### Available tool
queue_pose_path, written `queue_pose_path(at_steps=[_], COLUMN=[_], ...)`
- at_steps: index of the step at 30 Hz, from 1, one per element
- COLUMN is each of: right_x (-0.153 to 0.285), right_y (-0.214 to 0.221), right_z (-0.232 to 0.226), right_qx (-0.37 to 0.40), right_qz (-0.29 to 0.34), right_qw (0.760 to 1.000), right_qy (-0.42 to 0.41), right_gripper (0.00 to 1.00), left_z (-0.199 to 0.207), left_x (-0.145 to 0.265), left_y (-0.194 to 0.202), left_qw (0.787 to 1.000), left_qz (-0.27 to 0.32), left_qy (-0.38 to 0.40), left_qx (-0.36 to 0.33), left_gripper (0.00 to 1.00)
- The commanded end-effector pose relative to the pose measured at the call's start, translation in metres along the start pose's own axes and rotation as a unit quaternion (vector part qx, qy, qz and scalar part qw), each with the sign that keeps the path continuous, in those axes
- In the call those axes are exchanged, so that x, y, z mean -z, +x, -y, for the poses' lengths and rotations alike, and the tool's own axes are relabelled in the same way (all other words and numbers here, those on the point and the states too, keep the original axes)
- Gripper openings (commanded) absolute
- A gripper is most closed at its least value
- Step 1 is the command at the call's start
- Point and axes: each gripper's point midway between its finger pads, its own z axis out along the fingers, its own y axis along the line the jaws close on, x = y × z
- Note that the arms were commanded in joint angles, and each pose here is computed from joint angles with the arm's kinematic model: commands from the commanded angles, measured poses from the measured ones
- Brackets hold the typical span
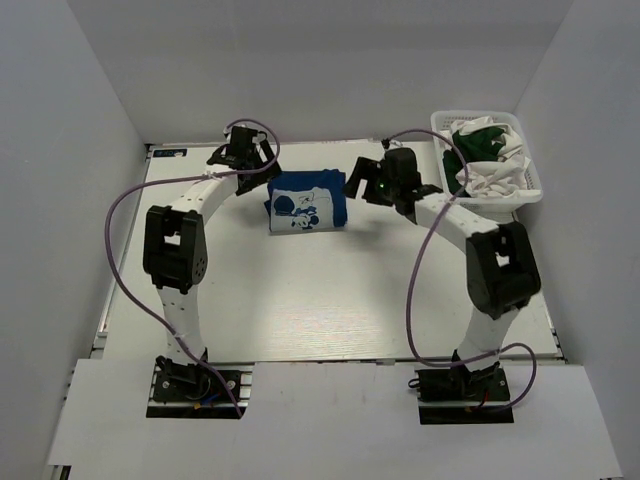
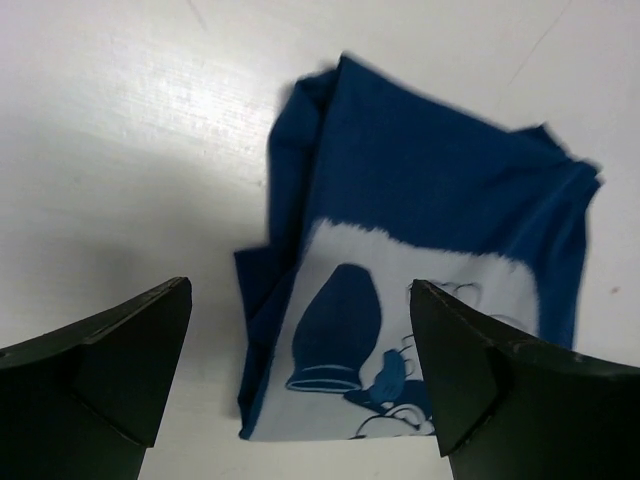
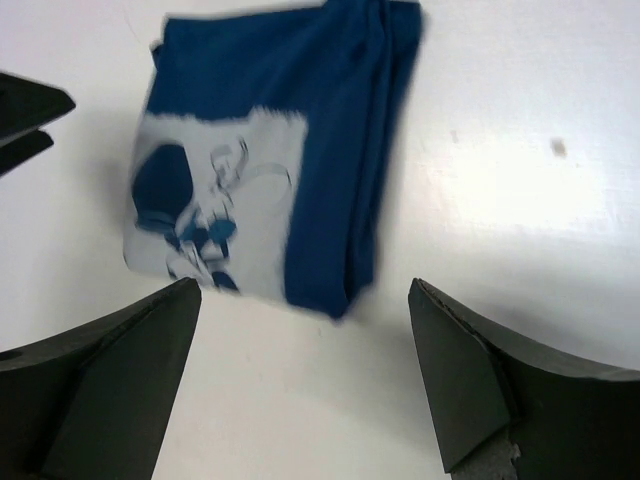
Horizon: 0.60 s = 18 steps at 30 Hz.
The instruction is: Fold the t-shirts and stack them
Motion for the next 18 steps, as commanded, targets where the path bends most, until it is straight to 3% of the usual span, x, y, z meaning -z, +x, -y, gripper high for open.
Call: queue_pose_path(at_steps=[1,5,6,8,13,15,16,18], right_x=[0.030,0.079,0.082,0.099,0.117,0.122,0.127,0.132], right_y=[0.014,0.022,0.044,0.037,0.068,0.078,0.075,0.082], right_z=[0.021,0.028,0.043,0.037,0.050,0.062,0.067,0.077], right_qx=[0.010,0.020,0.013,0.010,0.005,0.002,0.003,0.002], right_qz=[0.008,0.024,0.007,0.031,0.013,0.005,0.014,0.009], right_qw=[0.999,0.997,0.995,0.996,0.995,0.993,0.991,0.988], right_qy=[0.049,0.077,0.095,0.087,0.096,0.120,0.135,0.155], right_gripper=[0.90,0.90,0.90,0.90,0.90,0.90,0.90,0.90], left_z=[-0.009,-0.016,-0.014,-0.016,-0.011,-0.008,-0.006,-0.014], left_x=[0.000,-0.020,-0.024,-0.035,-0.049,-0.050,-0.050,-0.052], left_y=[0.033,0.058,0.060,0.071,0.078,0.085,0.084,0.094], left_qw=[0.999,0.996,0.996,0.993,0.991,0.989,0.988,0.987], left_qz=[-0.049,-0.076,-0.081,-0.100,-0.103,-0.107,-0.106,-0.113], left_qy=[0.004,-0.003,0.001,0.007,0.035,0.044,0.051,0.043], left_qx=[-0.023,-0.041,-0.046,-0.055,-0.083,-0.095,-0.101,-0.109], left_gripper=[1.00,0.98,0.96,0.92,0.75,0.60,0.37,0.20])
